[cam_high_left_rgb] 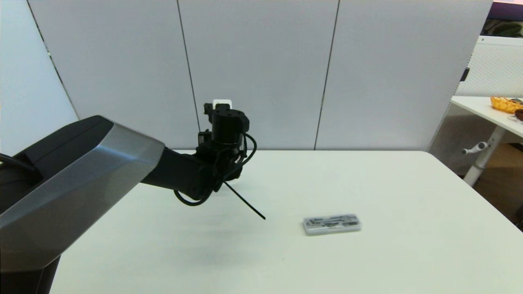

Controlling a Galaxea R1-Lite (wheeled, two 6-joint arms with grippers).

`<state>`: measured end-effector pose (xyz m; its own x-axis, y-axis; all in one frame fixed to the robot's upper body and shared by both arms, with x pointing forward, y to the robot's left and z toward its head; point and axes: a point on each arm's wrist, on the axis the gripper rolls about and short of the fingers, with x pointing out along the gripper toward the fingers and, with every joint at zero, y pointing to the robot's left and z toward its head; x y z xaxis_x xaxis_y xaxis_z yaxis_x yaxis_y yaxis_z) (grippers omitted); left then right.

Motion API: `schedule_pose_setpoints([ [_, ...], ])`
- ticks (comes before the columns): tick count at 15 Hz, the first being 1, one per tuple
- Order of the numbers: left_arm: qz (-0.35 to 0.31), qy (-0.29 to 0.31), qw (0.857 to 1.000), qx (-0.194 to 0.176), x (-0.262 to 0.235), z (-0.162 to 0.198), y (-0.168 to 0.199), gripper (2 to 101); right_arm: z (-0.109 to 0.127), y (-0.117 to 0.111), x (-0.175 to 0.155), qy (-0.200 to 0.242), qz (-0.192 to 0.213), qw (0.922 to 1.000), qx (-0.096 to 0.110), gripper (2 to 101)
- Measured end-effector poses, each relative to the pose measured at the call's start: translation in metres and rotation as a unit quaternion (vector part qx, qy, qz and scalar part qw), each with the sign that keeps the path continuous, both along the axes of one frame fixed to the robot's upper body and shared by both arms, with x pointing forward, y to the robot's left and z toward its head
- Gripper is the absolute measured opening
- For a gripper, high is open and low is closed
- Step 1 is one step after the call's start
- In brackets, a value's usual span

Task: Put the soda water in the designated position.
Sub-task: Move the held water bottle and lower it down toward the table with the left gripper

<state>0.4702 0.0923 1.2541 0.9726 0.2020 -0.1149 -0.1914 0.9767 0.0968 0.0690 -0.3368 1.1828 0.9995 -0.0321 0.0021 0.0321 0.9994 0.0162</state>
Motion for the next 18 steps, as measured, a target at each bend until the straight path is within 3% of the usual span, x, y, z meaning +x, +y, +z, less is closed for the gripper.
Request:
schedule_pose_setpoints([
  [7,-0.114,-0.009,0.993,-0.013,-0.037,0.021,-0.035,58.3,0.000,0.000,0.000,0.000,0.000,1.0000,0.000,98.0],
  [18,-0.227,-0.036,0.973,-0.032,-0.089,0.043,-0.098,58.3,0.000,0.000,0.000,0.000,0.000,1.0000,0.000,98.0],
])
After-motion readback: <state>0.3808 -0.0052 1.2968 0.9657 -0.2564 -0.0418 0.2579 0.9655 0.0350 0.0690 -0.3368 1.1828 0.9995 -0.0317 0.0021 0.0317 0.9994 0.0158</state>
